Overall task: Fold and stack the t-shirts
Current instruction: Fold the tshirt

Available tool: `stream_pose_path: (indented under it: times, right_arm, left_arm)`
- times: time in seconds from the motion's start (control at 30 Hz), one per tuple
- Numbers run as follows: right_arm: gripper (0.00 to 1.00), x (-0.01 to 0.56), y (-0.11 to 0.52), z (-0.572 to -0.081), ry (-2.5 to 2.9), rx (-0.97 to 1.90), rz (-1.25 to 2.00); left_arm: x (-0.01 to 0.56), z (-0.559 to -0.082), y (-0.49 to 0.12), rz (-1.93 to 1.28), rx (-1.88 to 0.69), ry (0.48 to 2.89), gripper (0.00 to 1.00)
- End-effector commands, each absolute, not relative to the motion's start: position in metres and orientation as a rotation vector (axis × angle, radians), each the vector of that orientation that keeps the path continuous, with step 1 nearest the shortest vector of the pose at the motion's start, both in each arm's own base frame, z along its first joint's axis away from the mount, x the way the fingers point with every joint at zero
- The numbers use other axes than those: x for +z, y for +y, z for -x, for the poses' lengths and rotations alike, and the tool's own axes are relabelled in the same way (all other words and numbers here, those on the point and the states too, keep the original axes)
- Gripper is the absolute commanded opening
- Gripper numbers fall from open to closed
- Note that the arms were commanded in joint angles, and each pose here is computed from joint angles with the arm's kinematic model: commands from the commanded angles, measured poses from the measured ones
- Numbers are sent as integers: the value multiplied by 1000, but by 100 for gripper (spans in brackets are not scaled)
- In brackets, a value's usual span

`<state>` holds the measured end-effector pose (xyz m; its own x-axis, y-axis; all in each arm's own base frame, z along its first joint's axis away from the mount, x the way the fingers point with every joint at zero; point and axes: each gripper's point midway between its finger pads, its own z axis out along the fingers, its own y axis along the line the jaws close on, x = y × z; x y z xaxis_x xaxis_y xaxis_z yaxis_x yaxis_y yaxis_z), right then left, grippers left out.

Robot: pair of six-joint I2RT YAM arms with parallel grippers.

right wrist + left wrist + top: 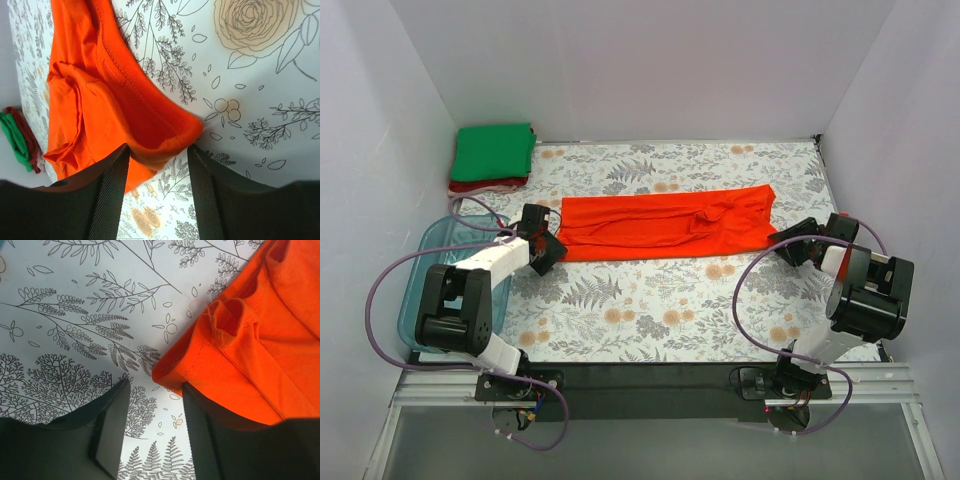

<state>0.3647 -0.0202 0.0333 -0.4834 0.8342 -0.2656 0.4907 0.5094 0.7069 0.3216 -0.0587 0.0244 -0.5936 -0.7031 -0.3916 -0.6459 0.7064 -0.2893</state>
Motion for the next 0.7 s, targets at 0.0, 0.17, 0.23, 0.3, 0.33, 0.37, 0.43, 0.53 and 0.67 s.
stream_pose_path:
  times: [0.0,0.17,0.23,0.3,0.33,0.37,0.43,0.53,0.67]
  right_arm:
    - [55,19,-29,-362,2150,720,-1123]
    - [27,7,-34,-353,2168,706,-1135]
    - [16,4,-36,-349,2178,704,-1129]
    - [9,2,-41,-346,2178,693,-1135]
    - [2,-1,-42,-344,2182,688,-1134]
    - [1,-2,-43,-341,2186,692,-1135]
    - [1,-4,-49,-339,2181,684,-1142]
    - [1,-5,-57,-335,2182,670,-1130]
    - [1,-7,-61,-325,2180,653,-1141]
  left_arm:
    - [28,-329,-58,1056,-175,2406,43]
    - [22,-323,-52,1082,-148,2400,29]
    - [20,-324,-52,1094,-152,2399,23]
    - [18,-324,-51,1103,-152,2396,18]
    - [16,-324,-51,1119,-152,2394,10]
    - [14,-324,-49,1135,-152,2394,7]
    - [10,-320,-47,1153,-145,2401,0]
    - [7,-316,-42,1179,-136,2407,0]
    - [8,-299,-34,1219,-89,2415,0]
